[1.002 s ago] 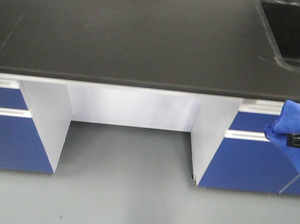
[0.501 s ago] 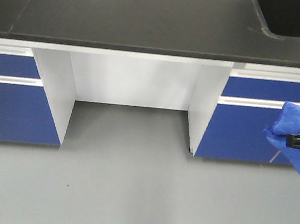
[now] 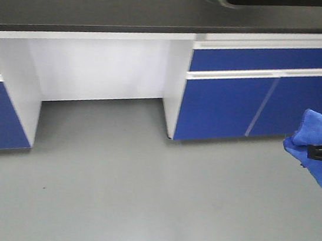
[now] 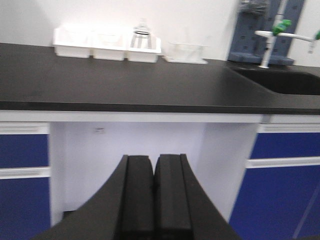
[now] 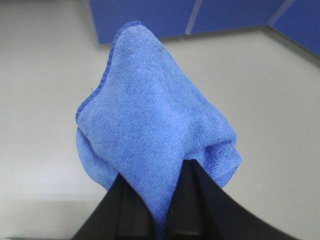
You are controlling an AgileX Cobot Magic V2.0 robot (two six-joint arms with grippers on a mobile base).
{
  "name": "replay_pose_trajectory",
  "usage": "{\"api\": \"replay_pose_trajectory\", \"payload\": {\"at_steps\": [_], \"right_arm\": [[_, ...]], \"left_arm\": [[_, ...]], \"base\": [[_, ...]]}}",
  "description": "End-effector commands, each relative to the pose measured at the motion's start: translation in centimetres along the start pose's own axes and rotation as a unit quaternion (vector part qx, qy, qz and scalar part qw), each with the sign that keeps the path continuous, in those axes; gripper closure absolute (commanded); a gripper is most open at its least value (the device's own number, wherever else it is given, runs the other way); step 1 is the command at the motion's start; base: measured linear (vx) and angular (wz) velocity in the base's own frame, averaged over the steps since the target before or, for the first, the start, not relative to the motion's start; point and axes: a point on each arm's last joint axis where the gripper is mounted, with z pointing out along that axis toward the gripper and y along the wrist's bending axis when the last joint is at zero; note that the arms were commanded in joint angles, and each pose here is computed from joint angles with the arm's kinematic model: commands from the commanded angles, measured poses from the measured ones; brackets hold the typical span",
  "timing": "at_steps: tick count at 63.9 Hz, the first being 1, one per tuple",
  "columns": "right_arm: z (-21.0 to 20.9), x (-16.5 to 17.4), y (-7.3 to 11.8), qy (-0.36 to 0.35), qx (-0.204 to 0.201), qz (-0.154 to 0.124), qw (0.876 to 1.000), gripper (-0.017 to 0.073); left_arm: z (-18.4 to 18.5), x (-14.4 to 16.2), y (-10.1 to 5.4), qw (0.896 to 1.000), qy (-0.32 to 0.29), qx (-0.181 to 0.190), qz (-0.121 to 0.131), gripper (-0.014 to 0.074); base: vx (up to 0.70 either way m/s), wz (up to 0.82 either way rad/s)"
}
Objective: Wipe right workspace with blue cloth
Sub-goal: 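Hold the cloth in the right gripper while the base backs away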
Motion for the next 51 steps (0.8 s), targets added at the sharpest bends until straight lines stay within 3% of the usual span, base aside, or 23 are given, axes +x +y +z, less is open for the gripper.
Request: {"api": "replay_pose_trajectory", "payload": {"at_steps": [1,51], "right_arm": [[-0.95,-1.24,-0.21,-0.046,0.005,-0.004,0.999,0.0564],[-0.95,-1.24,-0.21,-0.046,0.005,-0.004,0.999,0.0564]], "left_arm": [[0.03,0.24,-0.04,0.999,-0.032,0.009,-0.007,0.0599],[0.03,0.24,-0.04,0.999,-0.032,0.009,-0.007,0.0599]], "base": [[-0.15,-0.55],[-0.13,-0.62]]}}
